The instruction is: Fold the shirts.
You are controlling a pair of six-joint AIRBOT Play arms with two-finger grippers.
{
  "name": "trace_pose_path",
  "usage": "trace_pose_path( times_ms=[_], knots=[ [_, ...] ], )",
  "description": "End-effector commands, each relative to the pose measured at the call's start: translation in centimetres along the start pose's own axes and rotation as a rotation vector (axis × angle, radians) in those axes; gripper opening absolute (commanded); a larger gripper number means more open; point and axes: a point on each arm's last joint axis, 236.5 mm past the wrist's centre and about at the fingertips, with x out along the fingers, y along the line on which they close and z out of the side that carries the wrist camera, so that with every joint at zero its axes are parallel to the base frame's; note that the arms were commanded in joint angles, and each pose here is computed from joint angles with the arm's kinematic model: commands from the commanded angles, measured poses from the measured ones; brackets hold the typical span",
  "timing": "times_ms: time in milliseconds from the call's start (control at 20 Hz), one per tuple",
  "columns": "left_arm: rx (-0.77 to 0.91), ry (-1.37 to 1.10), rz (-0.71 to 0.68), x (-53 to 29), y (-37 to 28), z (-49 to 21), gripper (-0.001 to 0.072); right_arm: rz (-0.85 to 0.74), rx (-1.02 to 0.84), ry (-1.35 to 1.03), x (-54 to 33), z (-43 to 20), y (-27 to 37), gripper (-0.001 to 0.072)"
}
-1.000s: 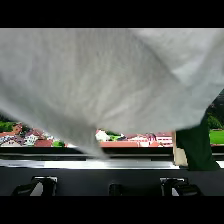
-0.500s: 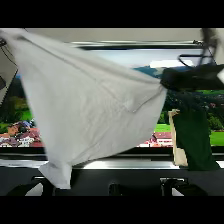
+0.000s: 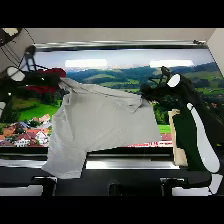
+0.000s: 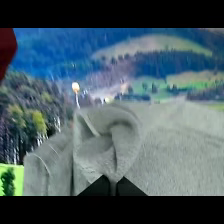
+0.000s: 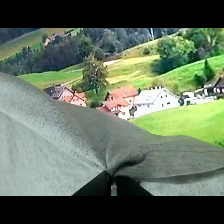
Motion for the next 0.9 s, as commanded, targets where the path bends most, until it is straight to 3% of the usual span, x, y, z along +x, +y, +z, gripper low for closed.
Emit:
trace_pose_path(
  times_ms=[0, 50, 100, 200, 250, 300, 500, 650, 850],
  knots=[
    [-0.027, 0.179, -0.029, 1.8, -0.5, -4.2, 0.0370, 0.031, 0.050, -0.019, 0.5, 1.1, 0.2, 0.0367],
    [-0.026, 0.186, -0.030, 0.5, -0.3, -3.9, 0.0559, 0.037, 0.019, -0.002, -0.9, 1.3, 0.4, 0.0557],
    [-0.028, 0.188, -0.023, -1.3, 0.4, -3.2, 0.0591, 0.035, -0.028, 0.024, -2.9, 1.5, 0.0, 0.0574],
    [-0.063, 0.193, 0.003, -5.5, 2.8, -2.4, 0.0576, 0.016, -0.043, 0.079, -7.6, 1.9, -2.7, 0.0573],
    [-0.104, 0.218, 0.025, -7.4, 4.5, -3.2, 0.0513, 0.000, -0.004, 0.127, -9.8, 1.4, -4.8, 0.0572],
    [-0.166, 0.264, 0.051, -8.7, 6.1, -4.7, 0.0496, -0.022, 0.036, 0.212, -11.5, -0.4, -7.0, 0.0571],
    [-0.373, 0.524, 0.039, -10.6, 8.5, -17.0, 0.0498, -0.162, 0.134, 0.480, -13.9, -7.3, -14.1, 0.0556],
    [-0.449, 0.639, 0.018, -10.2, 8.2, -27.6, 0.0498, -0.145, 0.146, 0.501, -11.0, -10.4, -14.1, 0.0555],
    [-0.455, 0.650, 0.016, -8.2, 8.4, -33.2, 0.0497, -0.149, 0.063, 0.568, -9.2, -13.1, -13.4, 0.0556]
  ],
)
